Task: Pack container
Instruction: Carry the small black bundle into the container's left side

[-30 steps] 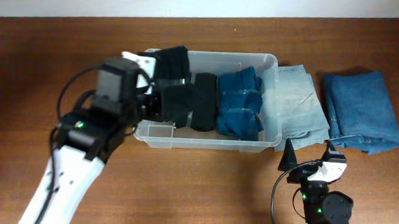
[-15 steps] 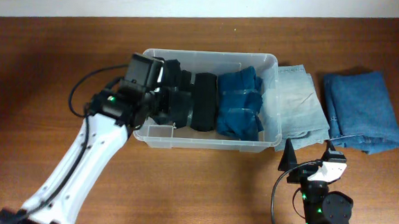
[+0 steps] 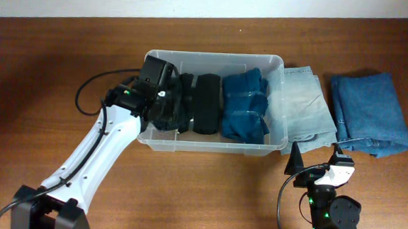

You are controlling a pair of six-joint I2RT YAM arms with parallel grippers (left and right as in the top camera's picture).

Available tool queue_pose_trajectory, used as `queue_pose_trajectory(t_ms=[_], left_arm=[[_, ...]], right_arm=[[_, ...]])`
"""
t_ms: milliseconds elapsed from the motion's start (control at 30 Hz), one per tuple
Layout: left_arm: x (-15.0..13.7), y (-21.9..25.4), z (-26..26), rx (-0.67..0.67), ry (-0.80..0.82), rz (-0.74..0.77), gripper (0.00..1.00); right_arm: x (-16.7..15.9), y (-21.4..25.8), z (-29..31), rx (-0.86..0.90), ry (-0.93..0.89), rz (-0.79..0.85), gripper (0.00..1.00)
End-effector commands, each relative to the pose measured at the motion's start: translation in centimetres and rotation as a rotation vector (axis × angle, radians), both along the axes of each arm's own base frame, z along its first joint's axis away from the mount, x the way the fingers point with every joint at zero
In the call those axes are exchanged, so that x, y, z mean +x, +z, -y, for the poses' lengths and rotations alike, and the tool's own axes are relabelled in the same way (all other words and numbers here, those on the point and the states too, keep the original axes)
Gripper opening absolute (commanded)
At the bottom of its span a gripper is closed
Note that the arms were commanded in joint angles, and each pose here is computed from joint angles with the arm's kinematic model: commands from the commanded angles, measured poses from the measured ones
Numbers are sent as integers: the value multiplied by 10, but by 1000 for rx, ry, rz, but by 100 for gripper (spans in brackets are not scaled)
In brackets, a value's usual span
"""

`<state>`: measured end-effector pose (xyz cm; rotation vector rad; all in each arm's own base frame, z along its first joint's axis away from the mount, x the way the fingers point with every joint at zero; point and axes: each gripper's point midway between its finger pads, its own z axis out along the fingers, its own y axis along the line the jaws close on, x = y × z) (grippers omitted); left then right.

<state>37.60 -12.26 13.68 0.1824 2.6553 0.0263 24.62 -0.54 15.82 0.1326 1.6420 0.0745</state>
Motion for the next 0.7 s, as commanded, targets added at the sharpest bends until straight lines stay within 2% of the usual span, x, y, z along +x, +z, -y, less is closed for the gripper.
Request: queue_pose_trajectory(t_ms=[0,233,300,367,400,433,467,667], left_arm=[[9,14,0,32,-39,33,84],[20,57,4,9,-39,87,87],[22,66,8,-6,-45,103,74],[24,70,13,-23,-56,114,43],[24,70,16,-34,-62,117,20],[25,70,18,-42,-68,118,4],[25,69,20,-48,-71,116,1],[29,51,21,-32,-70,75,1]], right_arm=[[0,-3,-2,7,8,-3,98],[0,-3,-2,7,8,-3,98],[0,-3,-2,7,9,-3,98],[0,-3,-2,7,8,-3,98],[0,-3,-2,7,8,-3,99],[0,-3,-2,7,9,-3,98],[0,-3,-2,7,8,-3,98],[0,-3,-2,7,9,-3,98]])
